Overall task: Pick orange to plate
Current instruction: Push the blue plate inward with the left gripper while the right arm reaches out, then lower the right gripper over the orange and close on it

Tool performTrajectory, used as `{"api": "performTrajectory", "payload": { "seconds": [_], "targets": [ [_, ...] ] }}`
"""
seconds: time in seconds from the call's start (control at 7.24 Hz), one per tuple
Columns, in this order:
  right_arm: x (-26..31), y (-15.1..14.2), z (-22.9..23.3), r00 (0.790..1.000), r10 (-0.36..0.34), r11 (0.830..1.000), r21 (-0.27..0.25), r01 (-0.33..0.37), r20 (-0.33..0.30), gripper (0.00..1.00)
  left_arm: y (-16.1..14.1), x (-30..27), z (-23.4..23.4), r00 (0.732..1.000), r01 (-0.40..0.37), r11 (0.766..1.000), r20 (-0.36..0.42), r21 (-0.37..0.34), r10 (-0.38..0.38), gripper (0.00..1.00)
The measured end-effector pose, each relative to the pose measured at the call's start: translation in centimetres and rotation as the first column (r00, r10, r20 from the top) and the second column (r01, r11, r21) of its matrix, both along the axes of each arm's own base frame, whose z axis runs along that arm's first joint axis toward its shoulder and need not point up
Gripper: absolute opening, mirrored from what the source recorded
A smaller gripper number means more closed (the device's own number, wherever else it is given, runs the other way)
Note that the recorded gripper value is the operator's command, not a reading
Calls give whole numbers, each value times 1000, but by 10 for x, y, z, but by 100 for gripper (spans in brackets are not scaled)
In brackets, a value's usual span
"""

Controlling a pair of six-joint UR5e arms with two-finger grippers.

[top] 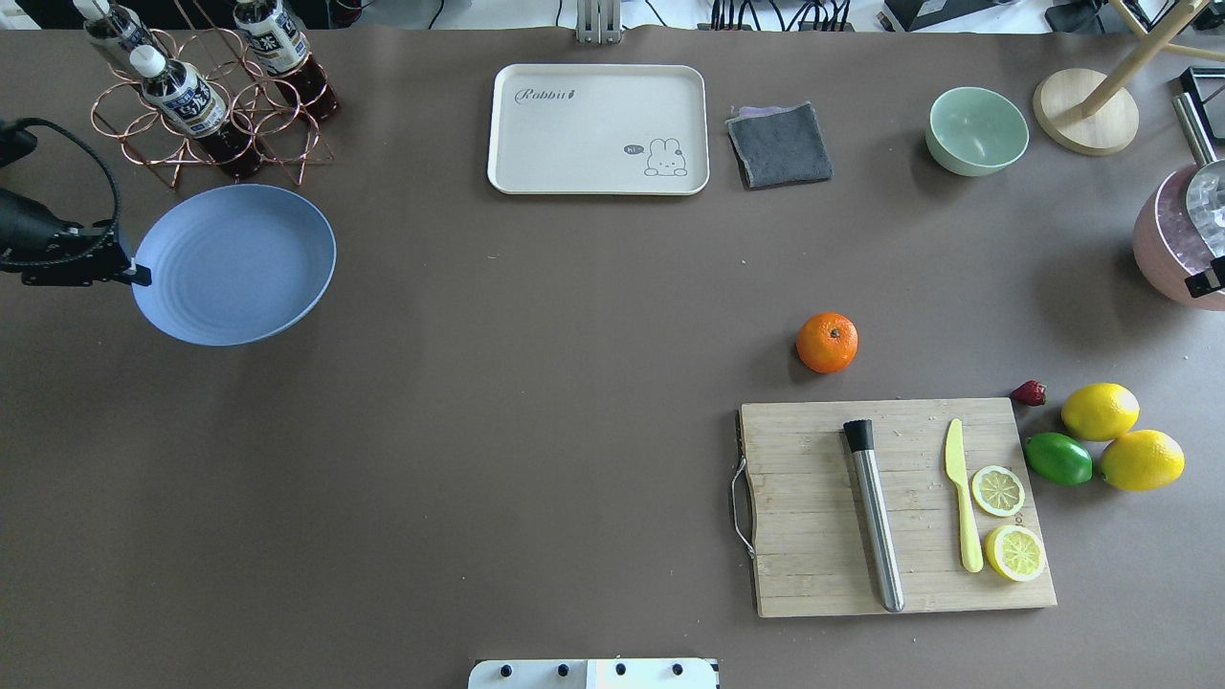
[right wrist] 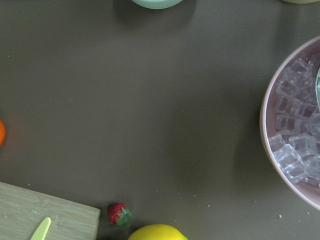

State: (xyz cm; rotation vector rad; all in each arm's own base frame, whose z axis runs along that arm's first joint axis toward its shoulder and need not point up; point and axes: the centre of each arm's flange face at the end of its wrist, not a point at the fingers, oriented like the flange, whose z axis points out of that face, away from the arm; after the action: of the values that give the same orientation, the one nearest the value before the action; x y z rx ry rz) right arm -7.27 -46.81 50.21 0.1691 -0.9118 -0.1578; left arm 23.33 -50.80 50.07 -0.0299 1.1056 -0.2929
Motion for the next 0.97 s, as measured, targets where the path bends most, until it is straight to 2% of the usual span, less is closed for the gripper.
{"api": "performTrajectory", "payload": {
  "seconds": [0.28, 0.55, 0.69, 0.97],
  "targets": [
    [-79, -22, -63, 1000, 25, 999, -45, -24, 18, 100, 38, 98, -116, 999, 10, 999, 38, -51, -8, 0],
    [-164, -27, -109, 999, 48, 996, -78, -47, 9, 100, 96, 204, -204, 999, 20, 997, 29, -68, -18, 0],
    [-199, -25, -125, 998, 60, 994, -92, -60, 3, 100, 120, 247, -230, 1000, 18, 997, 15, -72, -17, 0],
    [-255, -13, -140, 998, 66, 993, -99, -68, -20, 100, 139, 291, -244, 1000, 9, 997, 15, -80, -8, 0]
  ]
}}
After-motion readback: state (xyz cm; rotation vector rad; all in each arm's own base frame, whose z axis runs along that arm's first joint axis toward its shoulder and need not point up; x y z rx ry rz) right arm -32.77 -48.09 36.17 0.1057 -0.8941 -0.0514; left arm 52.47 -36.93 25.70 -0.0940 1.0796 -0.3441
